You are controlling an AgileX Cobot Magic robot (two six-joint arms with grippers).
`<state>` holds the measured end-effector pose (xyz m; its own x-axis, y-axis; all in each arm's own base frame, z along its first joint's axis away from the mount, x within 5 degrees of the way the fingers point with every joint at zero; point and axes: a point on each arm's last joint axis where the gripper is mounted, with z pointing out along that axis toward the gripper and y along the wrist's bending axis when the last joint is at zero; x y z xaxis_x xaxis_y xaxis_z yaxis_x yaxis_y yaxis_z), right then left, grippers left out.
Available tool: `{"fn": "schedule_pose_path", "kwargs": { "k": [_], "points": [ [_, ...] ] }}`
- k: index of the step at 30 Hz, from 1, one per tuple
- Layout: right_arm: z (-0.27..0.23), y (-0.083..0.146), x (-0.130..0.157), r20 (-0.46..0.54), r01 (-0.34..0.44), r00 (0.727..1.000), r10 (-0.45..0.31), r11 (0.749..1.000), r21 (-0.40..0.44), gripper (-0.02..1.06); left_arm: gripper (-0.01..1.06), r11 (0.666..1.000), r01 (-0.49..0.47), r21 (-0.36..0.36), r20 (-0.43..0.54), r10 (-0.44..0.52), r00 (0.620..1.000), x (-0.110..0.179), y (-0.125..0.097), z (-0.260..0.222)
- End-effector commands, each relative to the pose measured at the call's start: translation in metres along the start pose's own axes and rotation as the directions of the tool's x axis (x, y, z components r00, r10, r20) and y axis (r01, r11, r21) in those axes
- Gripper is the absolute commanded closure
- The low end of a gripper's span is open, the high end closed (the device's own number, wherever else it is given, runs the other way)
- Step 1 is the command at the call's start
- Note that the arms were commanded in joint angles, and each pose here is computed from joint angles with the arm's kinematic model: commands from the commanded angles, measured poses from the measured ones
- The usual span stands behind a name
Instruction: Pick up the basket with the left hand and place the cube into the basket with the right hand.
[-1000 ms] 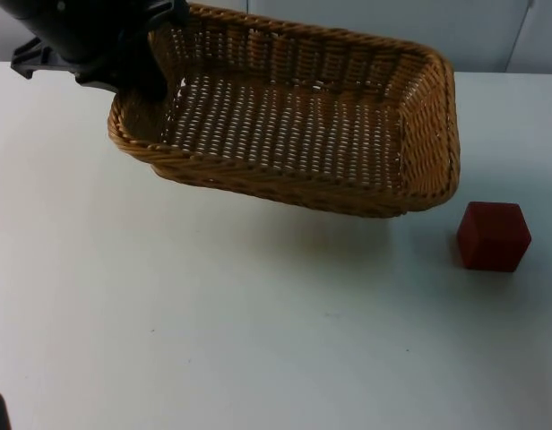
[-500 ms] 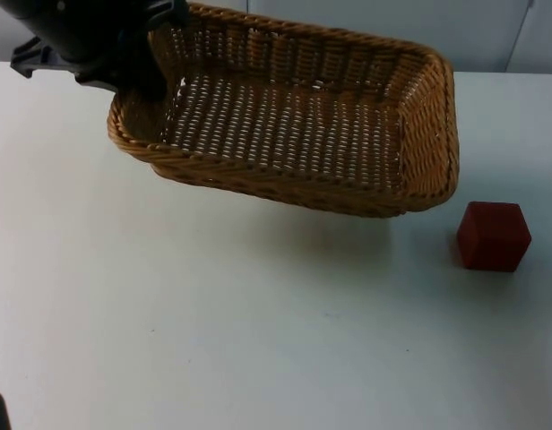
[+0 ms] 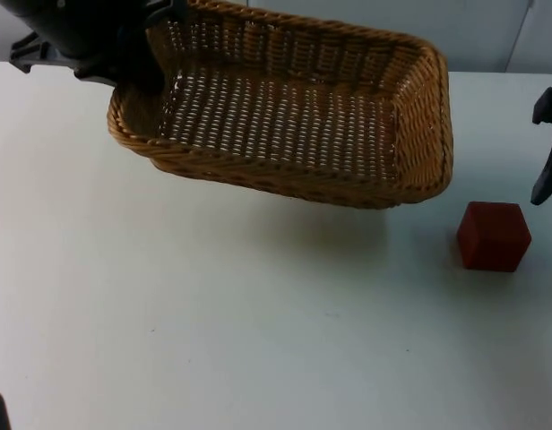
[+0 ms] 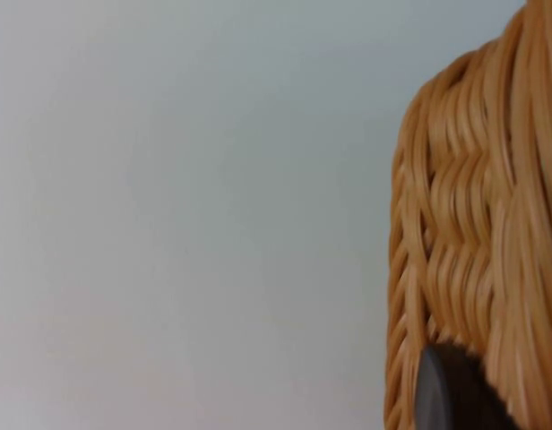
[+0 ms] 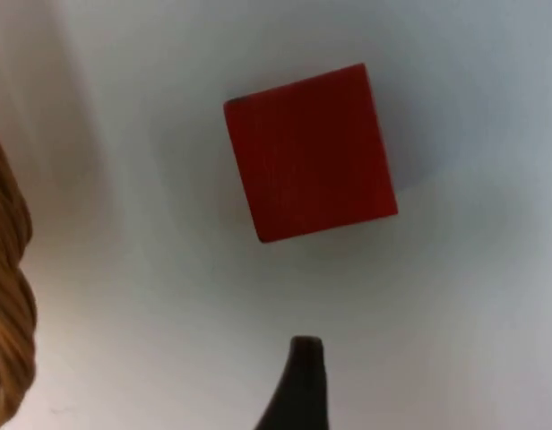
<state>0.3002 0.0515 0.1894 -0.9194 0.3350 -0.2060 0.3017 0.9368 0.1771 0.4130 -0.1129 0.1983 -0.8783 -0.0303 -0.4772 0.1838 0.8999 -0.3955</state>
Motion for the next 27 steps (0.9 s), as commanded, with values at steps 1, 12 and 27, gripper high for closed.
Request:
{"fn": "schedule_pose_path", "kwargs": {
  "k": [1, 12, 27],
  "points": [
    [0.003, 0.003, -0.006, 0.032, -0.005, 0.999, 0.006, 1.0, -0.026, 0.32, 1.05, 1.0, 0.023, 0.015, 0.049, -0.024, 0.999, -0.008, -0.005, -0.008],
    [0.02, 0.005, -0.007, 0.01, -0.028, 1.0, 0.028, 0.999, -0.044, 0.32, 1.05, 1.0, 0.023, 0.012, 0.06, -0.024, 0.998, -0.009, -0.004, -0.008],
    [0.038, 0.008, -0.015, 0.017, 0.014, 1.0, -0.013, 0.999, -0.049, 0.32, 1.05, 1.0, 0.023, 0.01, 0.066, -0.024, 0.998, -0.009, -0.004, -0.009]
  ]
}}
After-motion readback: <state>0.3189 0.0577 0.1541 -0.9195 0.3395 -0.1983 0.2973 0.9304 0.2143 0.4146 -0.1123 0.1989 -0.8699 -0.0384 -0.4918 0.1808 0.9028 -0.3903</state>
